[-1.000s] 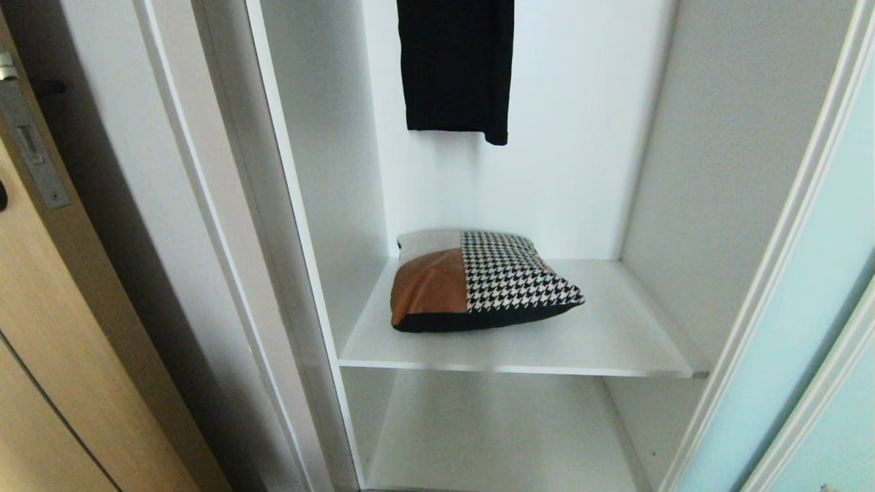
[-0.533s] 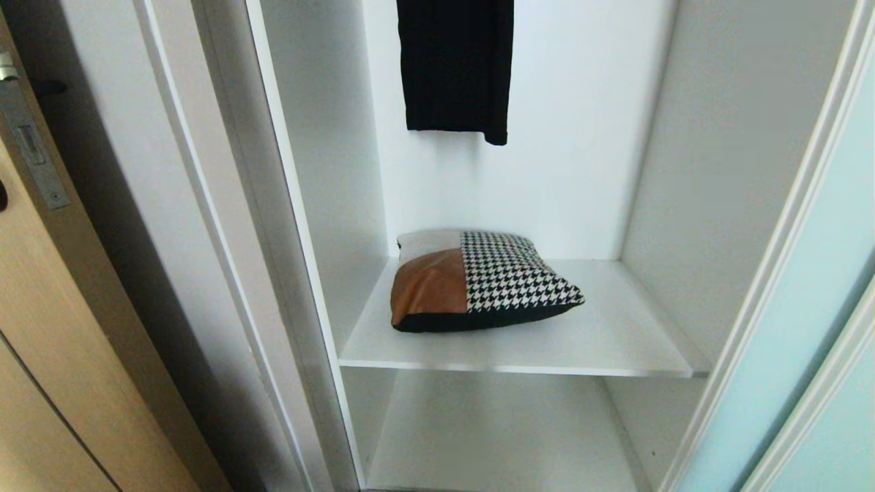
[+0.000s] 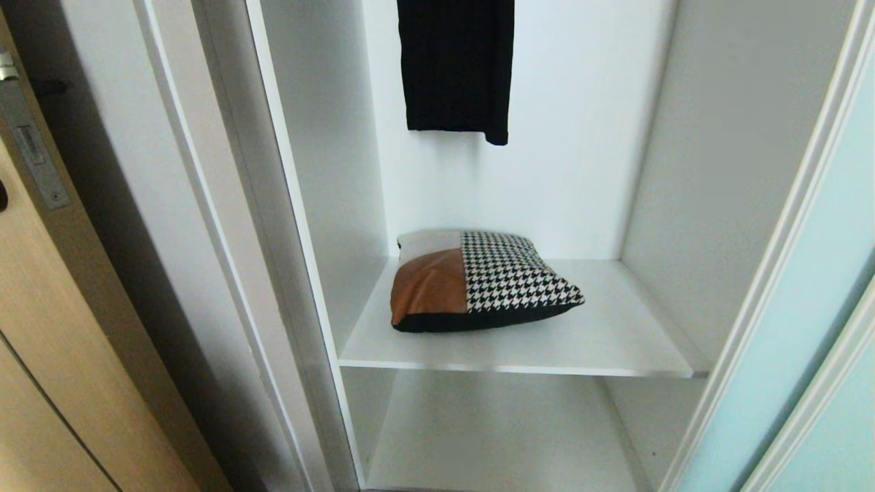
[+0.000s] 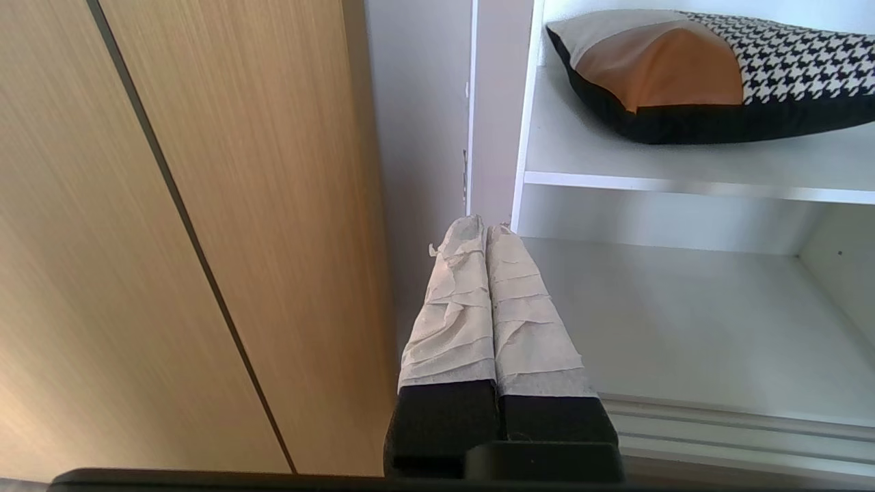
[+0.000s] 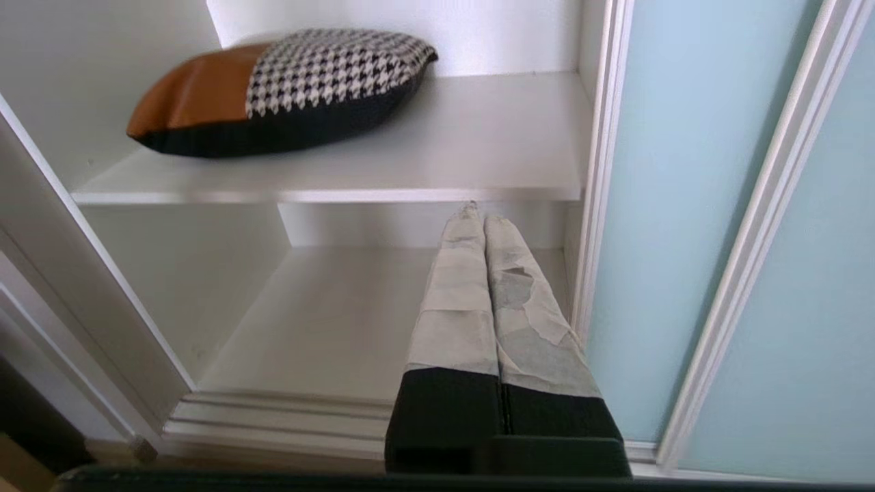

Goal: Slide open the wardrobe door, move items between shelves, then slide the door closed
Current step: Close the door

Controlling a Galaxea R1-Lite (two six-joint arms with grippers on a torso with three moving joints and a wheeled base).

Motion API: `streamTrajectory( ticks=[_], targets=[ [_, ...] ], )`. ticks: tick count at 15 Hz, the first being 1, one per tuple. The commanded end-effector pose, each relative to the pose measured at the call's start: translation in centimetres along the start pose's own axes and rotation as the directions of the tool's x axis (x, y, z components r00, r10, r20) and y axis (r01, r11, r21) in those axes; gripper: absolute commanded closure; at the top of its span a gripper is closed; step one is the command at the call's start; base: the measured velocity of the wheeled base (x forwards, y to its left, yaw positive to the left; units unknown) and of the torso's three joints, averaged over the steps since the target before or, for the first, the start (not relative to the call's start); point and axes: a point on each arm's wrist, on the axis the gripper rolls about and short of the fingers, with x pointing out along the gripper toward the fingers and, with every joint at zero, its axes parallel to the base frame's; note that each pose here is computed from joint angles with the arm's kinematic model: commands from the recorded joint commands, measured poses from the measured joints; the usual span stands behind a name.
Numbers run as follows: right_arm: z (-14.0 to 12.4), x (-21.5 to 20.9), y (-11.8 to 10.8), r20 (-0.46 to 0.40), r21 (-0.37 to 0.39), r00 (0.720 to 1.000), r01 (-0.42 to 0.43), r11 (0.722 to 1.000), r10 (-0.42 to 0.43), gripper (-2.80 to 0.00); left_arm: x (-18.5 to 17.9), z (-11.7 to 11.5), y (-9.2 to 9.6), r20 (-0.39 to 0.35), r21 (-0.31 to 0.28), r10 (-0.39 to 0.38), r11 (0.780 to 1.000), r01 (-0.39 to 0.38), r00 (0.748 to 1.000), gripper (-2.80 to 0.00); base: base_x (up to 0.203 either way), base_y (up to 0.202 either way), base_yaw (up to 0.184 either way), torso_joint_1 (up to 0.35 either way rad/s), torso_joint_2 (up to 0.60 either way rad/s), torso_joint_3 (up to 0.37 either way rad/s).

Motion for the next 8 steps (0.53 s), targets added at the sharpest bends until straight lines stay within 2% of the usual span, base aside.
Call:
streamTrajectory(
  ticks=[1,6,8],
  targets=[
    [-0.10,-0.07,-0.01,0.005,0.036,1.000,0.000,0.999,0.000,0.00,0.02,-0.04,0.00,-0.003,0.000,0.001,1.000,-0.001,1.000,0.00,0.000,0.000,0.000,0.000,0.00,0.000],
    [0.01,-0.07,0.01,0.016,-0.026,1.000,-0.006,1.000,0.006,0.00,0.02,-0.04,0.00,-0.003,0.000,0.001,1.000,-0.001,1.000,0.00,0.000,0.000,0.000,0.000,0.00,0.000],
    [0.00,-0.08,0.01,0.011,-0.020,1.000,-0.004,1.000,0.004,0.00,0.02,-0.04,0.00,-0.003,-0.001,0.001,1.000,-0.001,1.000,0.00,0.000,0.000,0.000,0.000,0.00,0.000]
  ],
)
